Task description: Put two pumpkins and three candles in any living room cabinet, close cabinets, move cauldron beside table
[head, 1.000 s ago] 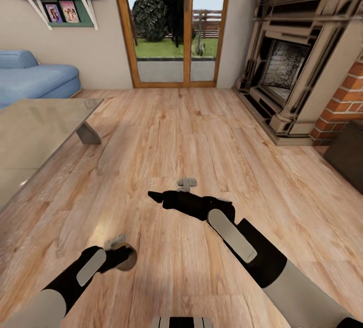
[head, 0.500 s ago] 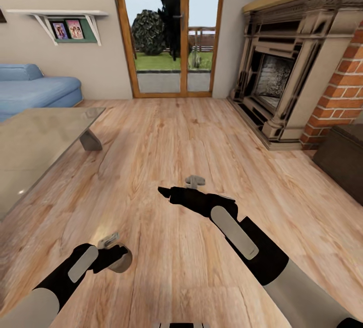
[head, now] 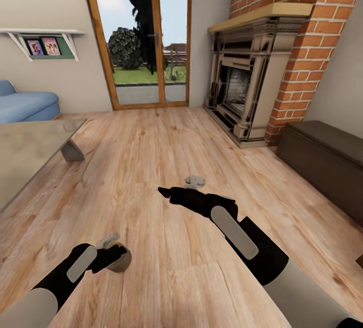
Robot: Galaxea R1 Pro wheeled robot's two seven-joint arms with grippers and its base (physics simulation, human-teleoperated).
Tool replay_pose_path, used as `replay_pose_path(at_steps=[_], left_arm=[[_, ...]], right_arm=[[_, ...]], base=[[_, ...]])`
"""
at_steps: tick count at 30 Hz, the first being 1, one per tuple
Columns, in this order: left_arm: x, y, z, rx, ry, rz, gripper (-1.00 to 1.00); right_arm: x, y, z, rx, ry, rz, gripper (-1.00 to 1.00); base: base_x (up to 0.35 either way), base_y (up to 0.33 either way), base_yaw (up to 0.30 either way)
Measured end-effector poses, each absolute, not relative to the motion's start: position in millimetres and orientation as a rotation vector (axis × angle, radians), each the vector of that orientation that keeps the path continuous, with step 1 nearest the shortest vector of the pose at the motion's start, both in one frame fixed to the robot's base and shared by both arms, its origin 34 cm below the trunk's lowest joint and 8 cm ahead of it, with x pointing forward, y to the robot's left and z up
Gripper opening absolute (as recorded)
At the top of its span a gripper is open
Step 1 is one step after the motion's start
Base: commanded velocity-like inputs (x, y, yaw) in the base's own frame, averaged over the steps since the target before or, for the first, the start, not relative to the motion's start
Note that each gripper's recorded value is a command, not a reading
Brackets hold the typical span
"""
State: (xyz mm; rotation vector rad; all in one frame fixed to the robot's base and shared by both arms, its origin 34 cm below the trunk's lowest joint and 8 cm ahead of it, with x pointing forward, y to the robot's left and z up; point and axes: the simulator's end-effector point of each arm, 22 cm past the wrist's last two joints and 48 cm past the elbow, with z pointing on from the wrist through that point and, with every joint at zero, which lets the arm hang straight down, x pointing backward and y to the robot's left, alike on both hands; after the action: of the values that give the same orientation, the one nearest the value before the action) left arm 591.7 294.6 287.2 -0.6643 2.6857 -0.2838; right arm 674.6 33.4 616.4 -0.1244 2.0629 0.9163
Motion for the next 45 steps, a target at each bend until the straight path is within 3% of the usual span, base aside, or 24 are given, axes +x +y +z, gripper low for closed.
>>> replay_pose_path(at_steps=[34, 45], left_arm=[[617.5, 291.0, 366.2, -0.609, 2.551, -0.319, -1.0], [623.4, 289.8, 391.9, -0.596, 2.51, -0.331, -1.0]], right_arm=[[659.0, 24.2, 708.2, -0.153, 1.926, 0.886, 1.0], [650.0, 24.2, 735.0, -0.171, 1.887, 0.876, 1.0]], base=[[-0.344, 0.0, -0.289], [-0.071, 0.0, -0.296]])
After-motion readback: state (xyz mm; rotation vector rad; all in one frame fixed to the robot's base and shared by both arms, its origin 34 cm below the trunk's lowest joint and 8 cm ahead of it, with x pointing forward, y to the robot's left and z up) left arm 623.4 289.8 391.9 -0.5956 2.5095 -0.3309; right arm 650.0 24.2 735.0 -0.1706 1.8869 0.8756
